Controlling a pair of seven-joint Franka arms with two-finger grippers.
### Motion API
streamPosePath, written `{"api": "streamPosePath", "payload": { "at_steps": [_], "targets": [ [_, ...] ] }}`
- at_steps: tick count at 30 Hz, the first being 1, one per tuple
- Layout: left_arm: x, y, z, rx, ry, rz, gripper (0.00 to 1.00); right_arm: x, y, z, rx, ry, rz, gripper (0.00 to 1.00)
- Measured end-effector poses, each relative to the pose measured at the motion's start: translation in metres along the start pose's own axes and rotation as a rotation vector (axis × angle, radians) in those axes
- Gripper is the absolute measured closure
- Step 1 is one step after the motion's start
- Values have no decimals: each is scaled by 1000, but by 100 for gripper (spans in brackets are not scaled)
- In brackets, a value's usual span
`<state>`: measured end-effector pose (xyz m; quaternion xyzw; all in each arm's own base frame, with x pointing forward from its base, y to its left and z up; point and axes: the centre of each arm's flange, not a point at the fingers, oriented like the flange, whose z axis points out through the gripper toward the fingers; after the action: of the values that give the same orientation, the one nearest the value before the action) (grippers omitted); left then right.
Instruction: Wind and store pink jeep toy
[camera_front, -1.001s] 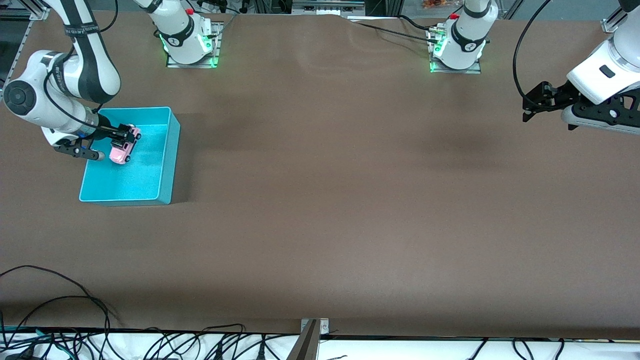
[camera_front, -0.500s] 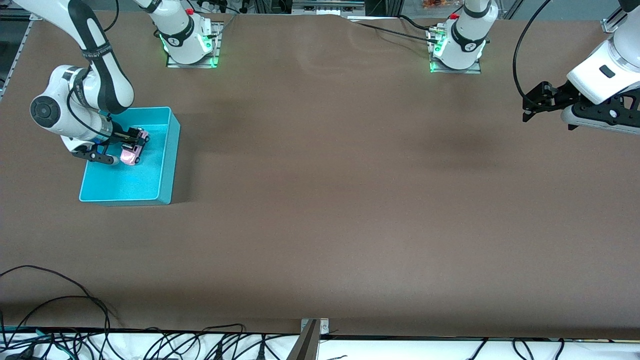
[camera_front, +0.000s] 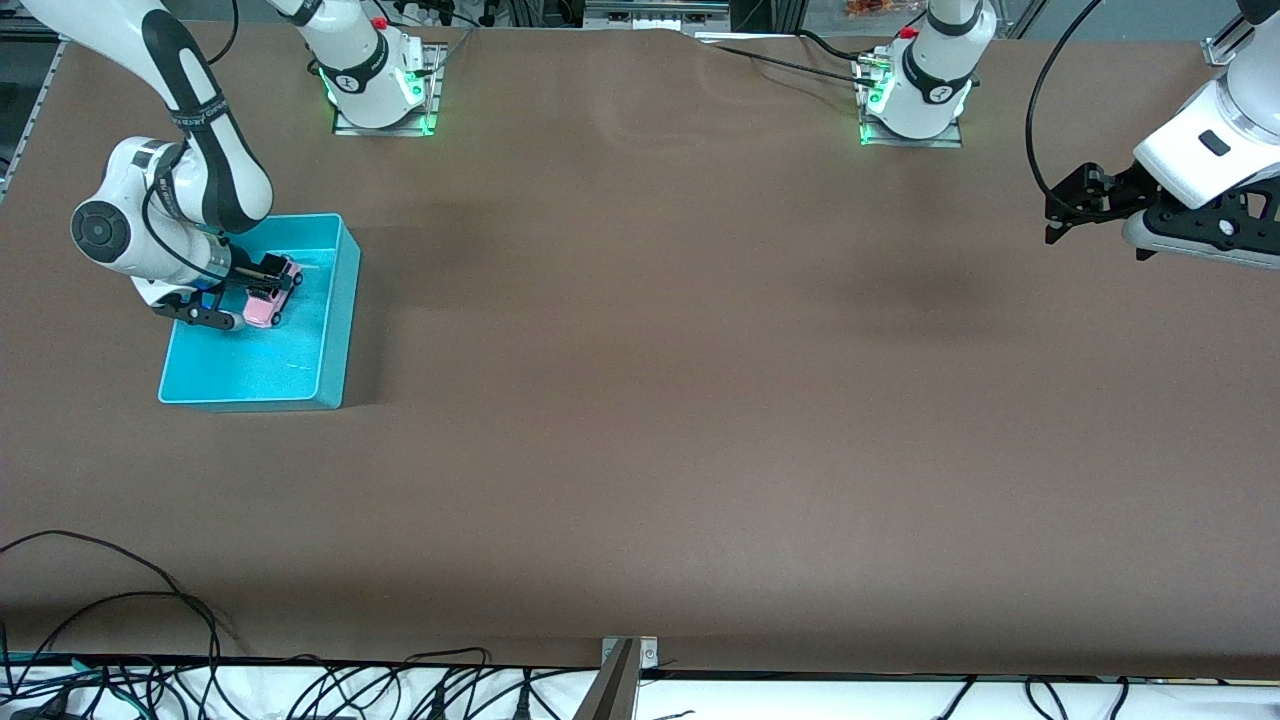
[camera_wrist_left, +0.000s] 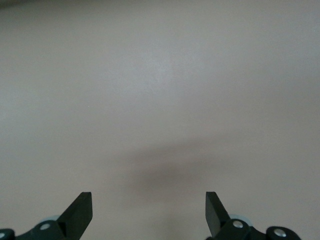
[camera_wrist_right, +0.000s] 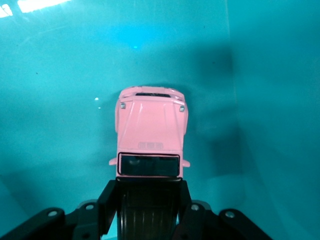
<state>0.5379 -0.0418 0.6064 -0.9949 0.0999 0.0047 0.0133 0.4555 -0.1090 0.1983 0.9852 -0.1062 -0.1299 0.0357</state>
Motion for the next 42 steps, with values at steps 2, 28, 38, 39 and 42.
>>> {"api": "streamPosePath", "payload": {
  "at_steps": [2,28,38,39,42],
  "targets": [
    [0,0,0,0,0,0,0,0,0,1,0,-3,-1,43],
    [0,-1,0,0,0,-1,0,-20,5,-81,31,-24,-7,0],
    [0,-1,0,0,0,-2,0,-29,-10,-136,37,19,-44,0],
    [0,-1,0,0,0,-2,0,-31,-11,-142,37,21,-48,0],
    [0,-1,0,0,0,-2,0,-34,-13,-160,39,19,-53,0]
  ]
}}
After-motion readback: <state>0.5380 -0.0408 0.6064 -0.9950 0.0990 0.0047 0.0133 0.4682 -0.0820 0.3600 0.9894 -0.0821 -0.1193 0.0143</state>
